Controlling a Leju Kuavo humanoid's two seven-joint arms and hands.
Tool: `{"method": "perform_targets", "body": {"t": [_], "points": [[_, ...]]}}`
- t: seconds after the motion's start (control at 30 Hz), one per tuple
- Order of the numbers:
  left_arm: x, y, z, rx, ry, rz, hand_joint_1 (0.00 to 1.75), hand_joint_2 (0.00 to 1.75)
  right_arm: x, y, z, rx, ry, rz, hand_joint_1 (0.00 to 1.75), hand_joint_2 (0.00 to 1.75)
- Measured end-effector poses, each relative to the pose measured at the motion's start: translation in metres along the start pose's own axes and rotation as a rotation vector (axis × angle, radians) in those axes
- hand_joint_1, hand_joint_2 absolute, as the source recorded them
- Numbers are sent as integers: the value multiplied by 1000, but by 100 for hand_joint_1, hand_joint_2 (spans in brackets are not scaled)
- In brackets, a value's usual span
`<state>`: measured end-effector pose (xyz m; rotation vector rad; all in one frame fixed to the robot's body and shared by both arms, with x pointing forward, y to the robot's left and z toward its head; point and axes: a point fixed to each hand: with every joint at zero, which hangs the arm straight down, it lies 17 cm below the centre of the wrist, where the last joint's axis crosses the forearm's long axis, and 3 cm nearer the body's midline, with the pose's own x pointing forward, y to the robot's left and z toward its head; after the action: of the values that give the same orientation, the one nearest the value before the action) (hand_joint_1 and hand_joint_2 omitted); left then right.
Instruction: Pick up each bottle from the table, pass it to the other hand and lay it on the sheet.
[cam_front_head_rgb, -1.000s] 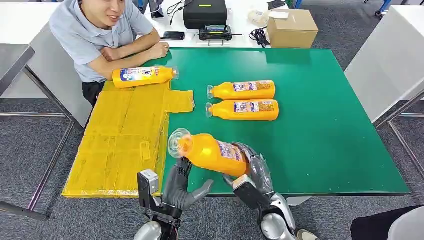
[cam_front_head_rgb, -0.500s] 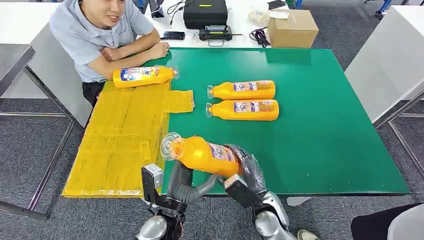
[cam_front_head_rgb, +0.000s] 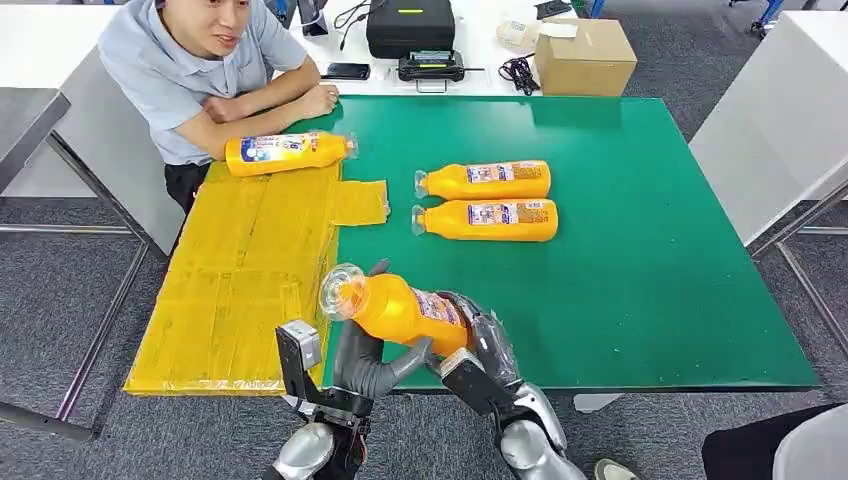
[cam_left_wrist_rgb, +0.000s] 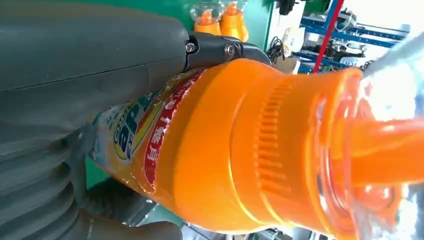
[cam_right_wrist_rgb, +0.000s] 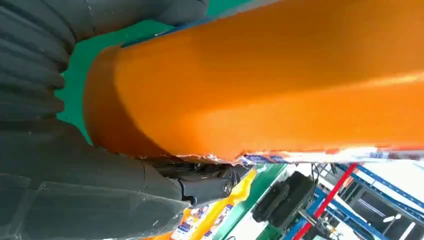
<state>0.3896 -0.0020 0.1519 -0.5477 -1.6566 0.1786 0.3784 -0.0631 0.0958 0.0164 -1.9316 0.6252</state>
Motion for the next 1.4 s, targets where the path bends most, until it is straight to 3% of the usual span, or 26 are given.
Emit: {"method": "perform_targets", "body": {"t": [0.57,0.6,0.63,0.67,1.23,1.3,1.37,1.4], "points": [[1,-1,-2,-1,4,19,3,175,-8,12,-2,23,20,-13,175,175],[1,-1,-2,-1,4,22,80,175,-8,13,-2,26,19,-14,175,175],[1,0,-3,1,5,29,168,175,-8,14,-2,30,17,-13,175,175],[2,0,-3,3,6,37,175,175,-8,15,-3,33,15,-12,175,175],[13,1,-12,3,-44,29,175,175,-6,23,-14,69,10,-63,175,175],[14,1,-14,0,-49,26,175,175,-5,23,-15,68,8,-65,164,175],[16,0,-15,-3,-53,23,175,175,-4,22,-17,66,4,-64,164,175],[16,0,-15,-5,-55,21,175,175,-4,21,-18,65,2,-65,101,175]]}}
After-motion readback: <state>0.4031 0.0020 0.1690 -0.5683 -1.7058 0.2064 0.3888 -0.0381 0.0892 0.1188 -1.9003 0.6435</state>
